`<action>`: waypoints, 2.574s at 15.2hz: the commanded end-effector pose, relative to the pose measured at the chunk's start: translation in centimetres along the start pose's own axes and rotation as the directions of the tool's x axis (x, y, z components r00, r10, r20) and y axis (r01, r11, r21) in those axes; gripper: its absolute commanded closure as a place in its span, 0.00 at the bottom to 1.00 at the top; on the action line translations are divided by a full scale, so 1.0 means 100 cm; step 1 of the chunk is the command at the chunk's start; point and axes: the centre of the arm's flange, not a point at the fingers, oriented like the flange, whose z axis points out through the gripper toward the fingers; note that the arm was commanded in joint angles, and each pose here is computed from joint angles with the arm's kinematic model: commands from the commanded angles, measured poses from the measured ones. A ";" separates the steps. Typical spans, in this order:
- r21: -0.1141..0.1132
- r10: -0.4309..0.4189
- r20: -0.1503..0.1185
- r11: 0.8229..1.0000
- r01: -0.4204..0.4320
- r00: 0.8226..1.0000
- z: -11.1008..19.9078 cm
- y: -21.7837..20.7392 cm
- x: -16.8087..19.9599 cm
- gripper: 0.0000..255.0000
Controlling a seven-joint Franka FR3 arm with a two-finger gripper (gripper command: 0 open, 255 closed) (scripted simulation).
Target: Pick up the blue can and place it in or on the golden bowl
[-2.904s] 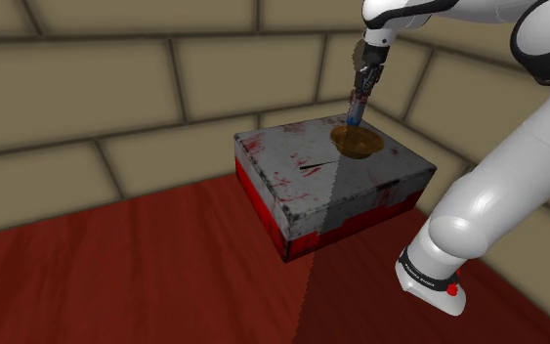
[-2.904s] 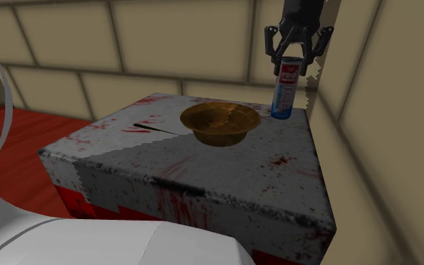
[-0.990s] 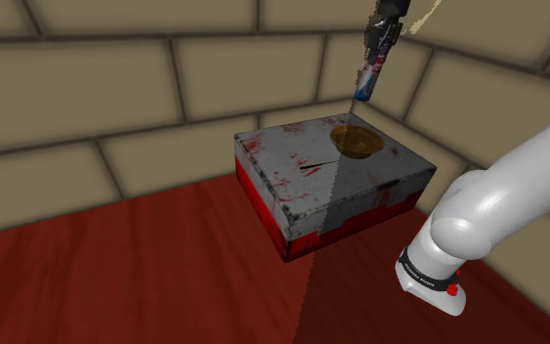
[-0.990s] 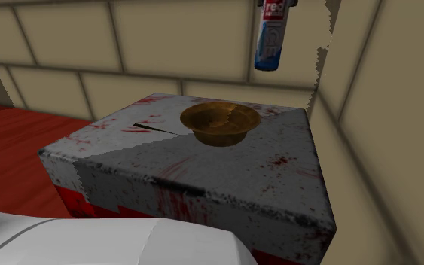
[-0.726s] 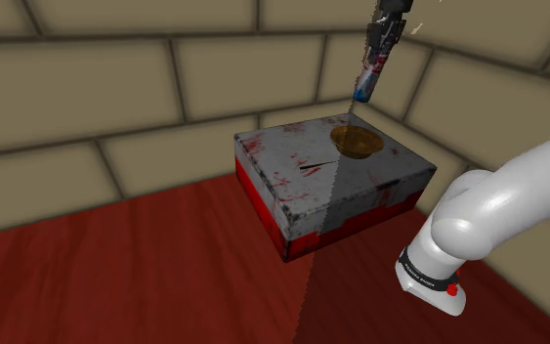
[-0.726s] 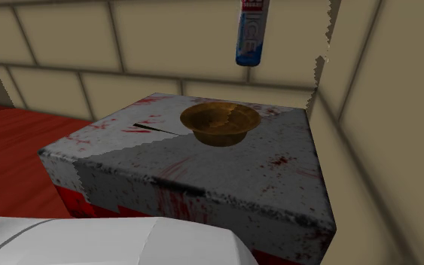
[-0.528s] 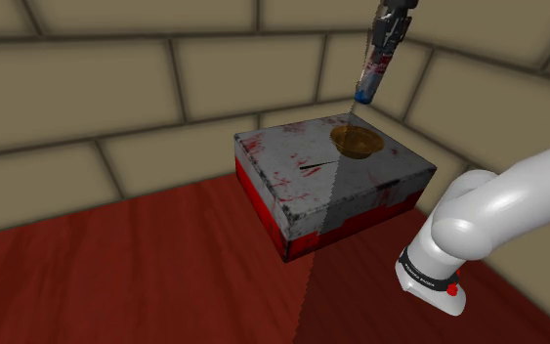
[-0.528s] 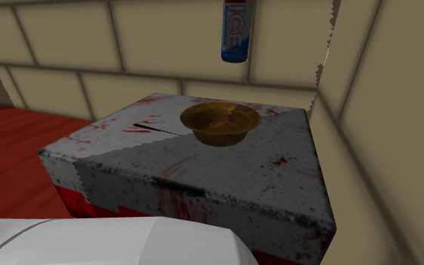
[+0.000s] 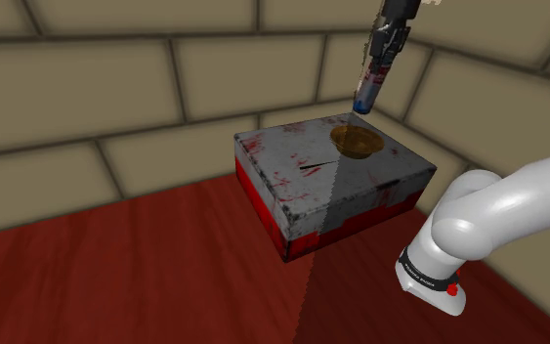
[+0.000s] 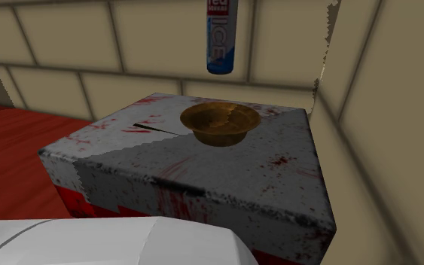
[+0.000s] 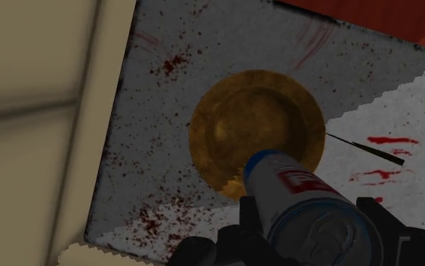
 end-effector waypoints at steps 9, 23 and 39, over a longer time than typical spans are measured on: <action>0.000 0.000 -0.001 1.000 0.000 1.000 0.053 0.001 -0.001 1.00; 0.000 0.000 -0.001 1.000 0.000 1.000 0.093 0.001 -0.001 1.00; 0.000 0.000 -0.001 1.000 0.000 1.000 0.043 0.001 -0.001 0.00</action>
